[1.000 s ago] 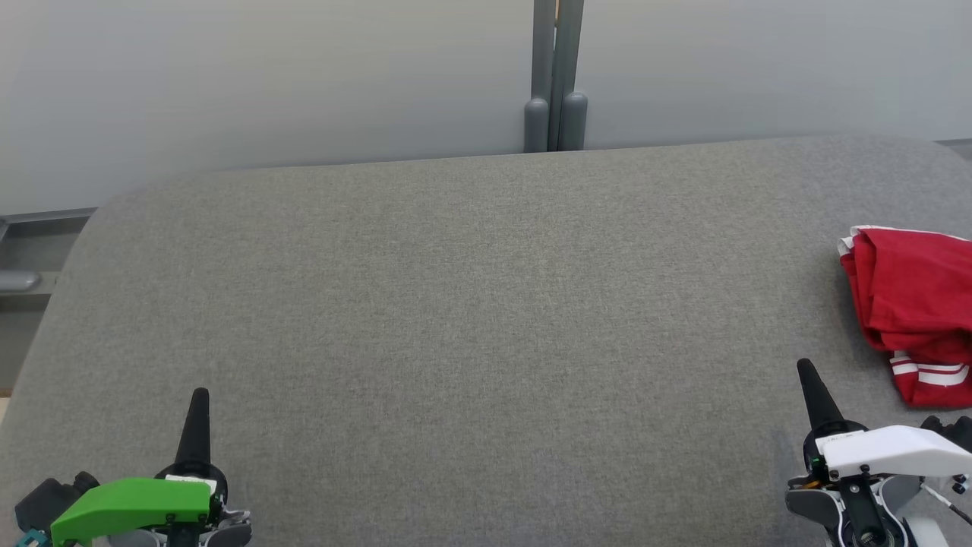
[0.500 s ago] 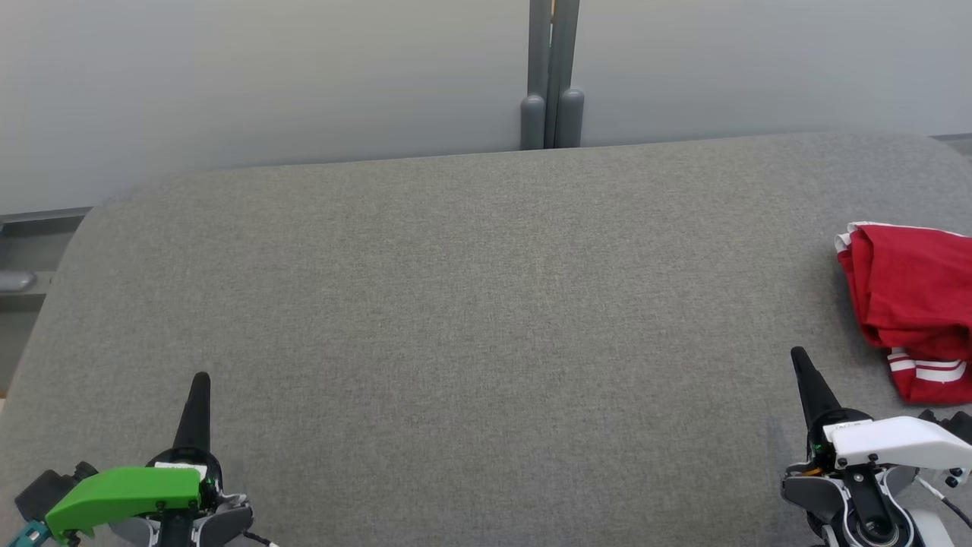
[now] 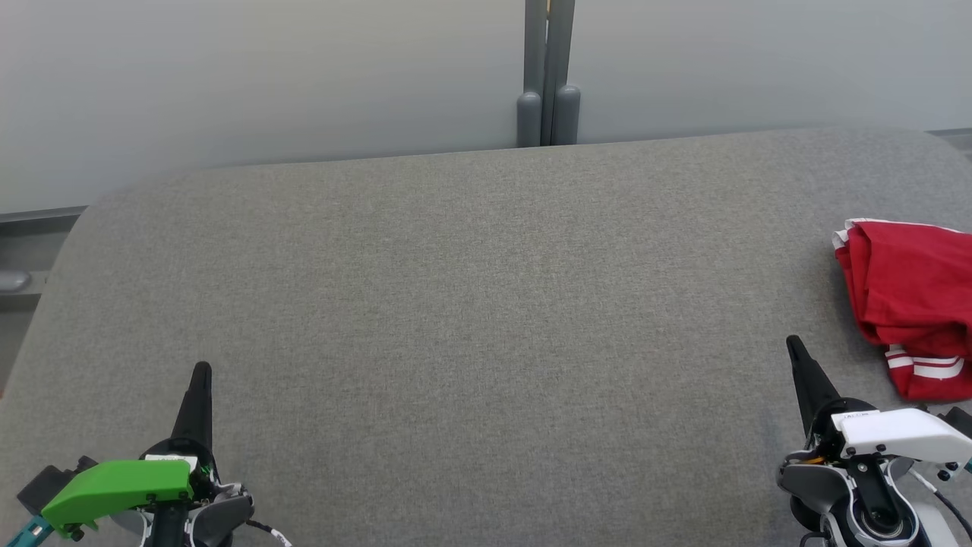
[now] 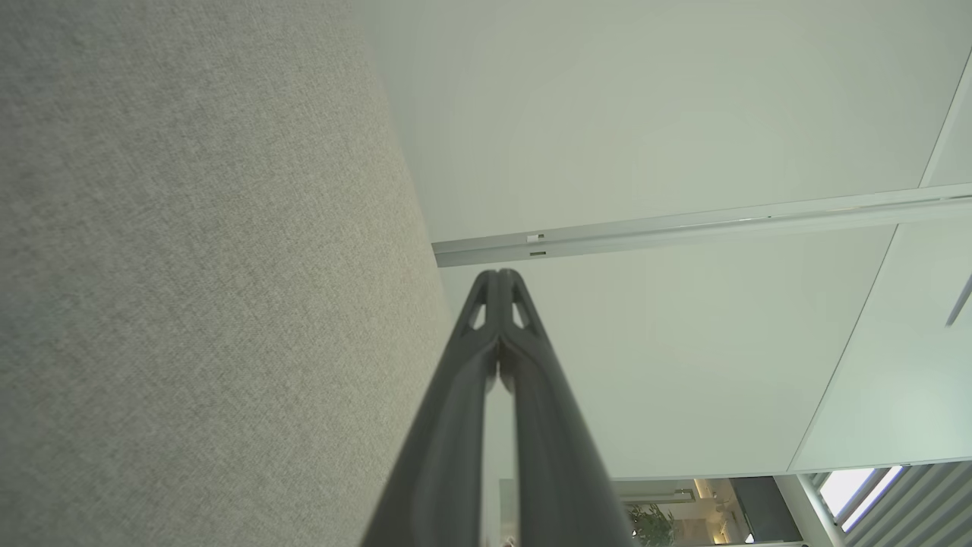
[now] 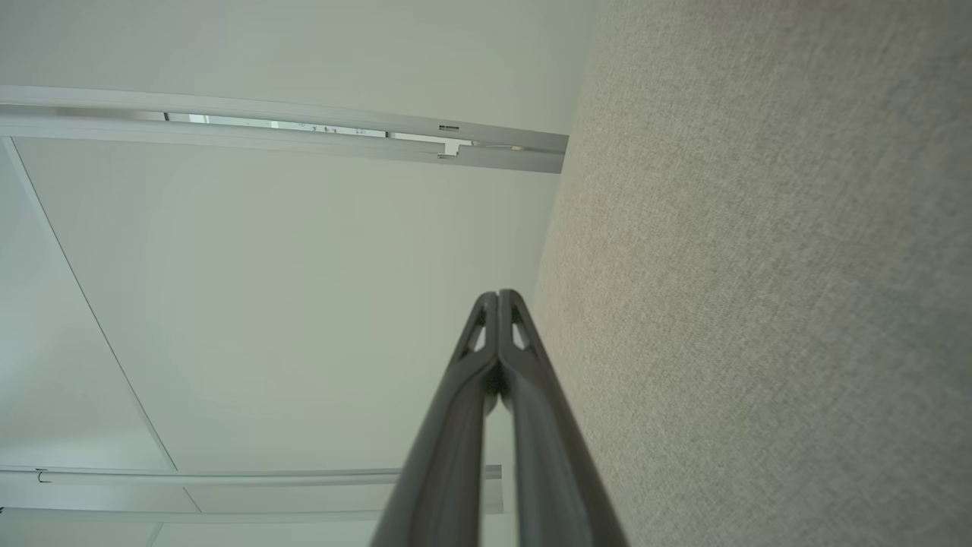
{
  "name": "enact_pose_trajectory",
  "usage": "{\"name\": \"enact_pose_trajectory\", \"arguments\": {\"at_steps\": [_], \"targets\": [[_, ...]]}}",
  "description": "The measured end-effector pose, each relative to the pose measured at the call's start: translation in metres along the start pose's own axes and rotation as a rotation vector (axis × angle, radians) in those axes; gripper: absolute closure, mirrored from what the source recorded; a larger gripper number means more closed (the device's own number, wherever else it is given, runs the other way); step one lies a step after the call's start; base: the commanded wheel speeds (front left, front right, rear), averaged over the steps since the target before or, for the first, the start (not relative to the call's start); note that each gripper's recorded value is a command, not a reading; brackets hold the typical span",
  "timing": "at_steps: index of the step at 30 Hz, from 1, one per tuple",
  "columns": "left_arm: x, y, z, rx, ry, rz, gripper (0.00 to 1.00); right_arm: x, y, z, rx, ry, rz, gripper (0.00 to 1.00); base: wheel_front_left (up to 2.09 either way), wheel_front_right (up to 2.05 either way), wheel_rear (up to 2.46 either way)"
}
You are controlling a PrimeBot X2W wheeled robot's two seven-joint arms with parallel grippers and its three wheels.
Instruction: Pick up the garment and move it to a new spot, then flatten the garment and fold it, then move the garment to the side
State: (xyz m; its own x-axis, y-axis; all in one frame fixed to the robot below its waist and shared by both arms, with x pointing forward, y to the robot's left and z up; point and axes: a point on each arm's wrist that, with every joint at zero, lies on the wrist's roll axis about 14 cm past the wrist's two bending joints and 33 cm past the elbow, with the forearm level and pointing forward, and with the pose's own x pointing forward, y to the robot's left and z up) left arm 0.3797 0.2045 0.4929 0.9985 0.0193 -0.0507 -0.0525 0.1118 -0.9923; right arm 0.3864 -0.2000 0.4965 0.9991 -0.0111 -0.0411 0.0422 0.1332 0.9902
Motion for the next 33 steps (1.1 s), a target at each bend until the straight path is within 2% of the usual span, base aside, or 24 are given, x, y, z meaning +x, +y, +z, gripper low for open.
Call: {"name": "enact_pose_trajectory", "arguments": {"at_steps": [17, 33], "targets": [[0.007, -0.010, -0.003, -0.115, 0.014, -0.034, 1.00, 0.003, 0.007, 0.000, 0.134, 0.011, 0.029, 1.00, 0.00, 0.00, 0.00], [0.008, -0.011, -0.003, -0.117, 0.014, -0.038, 1.00, 0.003, 0.008, 0.000, 0.137, 0.011, 0.031, 1.00, 0.00, 0.00, 0.00]]}}
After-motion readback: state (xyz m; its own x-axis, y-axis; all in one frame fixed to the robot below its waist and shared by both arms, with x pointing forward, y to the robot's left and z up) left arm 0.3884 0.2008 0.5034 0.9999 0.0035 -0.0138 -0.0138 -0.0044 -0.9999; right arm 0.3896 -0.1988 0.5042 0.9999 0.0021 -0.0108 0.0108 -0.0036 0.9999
